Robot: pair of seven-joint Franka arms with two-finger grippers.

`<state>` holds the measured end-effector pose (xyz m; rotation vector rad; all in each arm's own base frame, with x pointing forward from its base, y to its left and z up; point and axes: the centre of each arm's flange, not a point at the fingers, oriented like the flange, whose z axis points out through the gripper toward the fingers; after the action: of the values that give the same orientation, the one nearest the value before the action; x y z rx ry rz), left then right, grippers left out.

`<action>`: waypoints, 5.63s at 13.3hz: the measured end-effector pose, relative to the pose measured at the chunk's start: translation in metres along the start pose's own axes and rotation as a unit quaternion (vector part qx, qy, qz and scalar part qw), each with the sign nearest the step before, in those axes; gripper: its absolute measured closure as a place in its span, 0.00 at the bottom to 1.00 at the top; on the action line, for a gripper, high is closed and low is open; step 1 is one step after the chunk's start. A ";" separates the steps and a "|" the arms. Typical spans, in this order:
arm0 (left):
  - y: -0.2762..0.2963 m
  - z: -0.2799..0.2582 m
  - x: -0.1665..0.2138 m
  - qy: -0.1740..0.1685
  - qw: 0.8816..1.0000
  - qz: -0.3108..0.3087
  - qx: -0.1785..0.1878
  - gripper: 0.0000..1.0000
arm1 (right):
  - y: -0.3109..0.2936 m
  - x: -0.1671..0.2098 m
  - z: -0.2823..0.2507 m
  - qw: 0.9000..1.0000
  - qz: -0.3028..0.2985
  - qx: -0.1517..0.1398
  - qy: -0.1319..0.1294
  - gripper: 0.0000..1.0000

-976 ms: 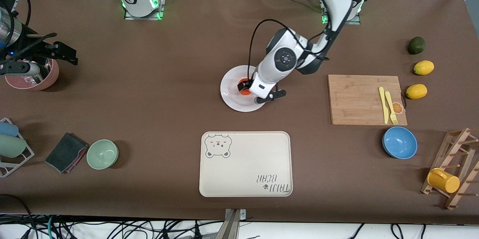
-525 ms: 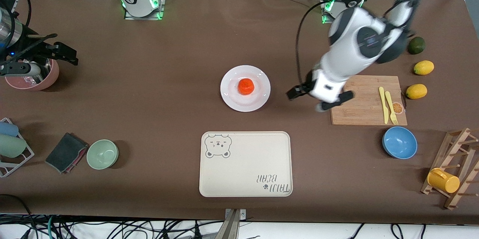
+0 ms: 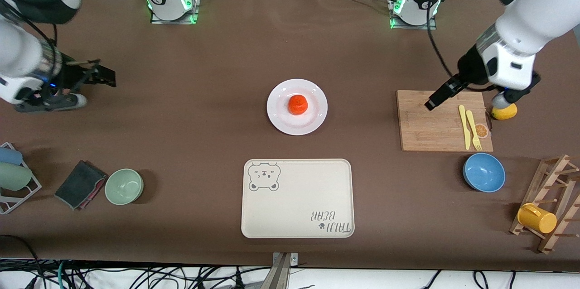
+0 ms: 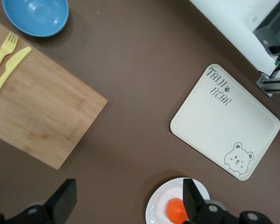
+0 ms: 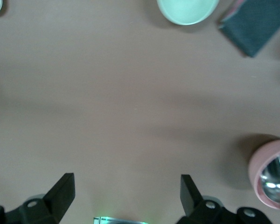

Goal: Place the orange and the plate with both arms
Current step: 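Raise the left gripper away while the right gripper reaches toward the plate, then grasp the white plate rim with the right gripper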

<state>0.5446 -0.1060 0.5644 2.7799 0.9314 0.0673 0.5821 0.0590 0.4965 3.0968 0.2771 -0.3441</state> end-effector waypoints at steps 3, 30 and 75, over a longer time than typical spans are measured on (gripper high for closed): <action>-0.025 -0.041 -0.017 0.024 0.999 0.009 0.048 0.00 | -0.045 0.035 0.051 0.997 -0.015 0.070 -0.016 0.00; -0.041 -0.038 0.062 -0.061 0.964 0.238 0.096 0.00 | -0.248 0.069 0.323 0.902 0.202 0.381 0.022 0.00; -0.039 -0.036 0.062 -0.060 0.964 0.240 0.096 0.00 | -0.289 0.080 0.298 0.907 0.075 0.404 0.093 0.95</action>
<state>0.5670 -0.0321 0.5901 3.0826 0.2290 -0.1235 0.5430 0.3477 0.1901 3.9449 -0.1607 -0.1832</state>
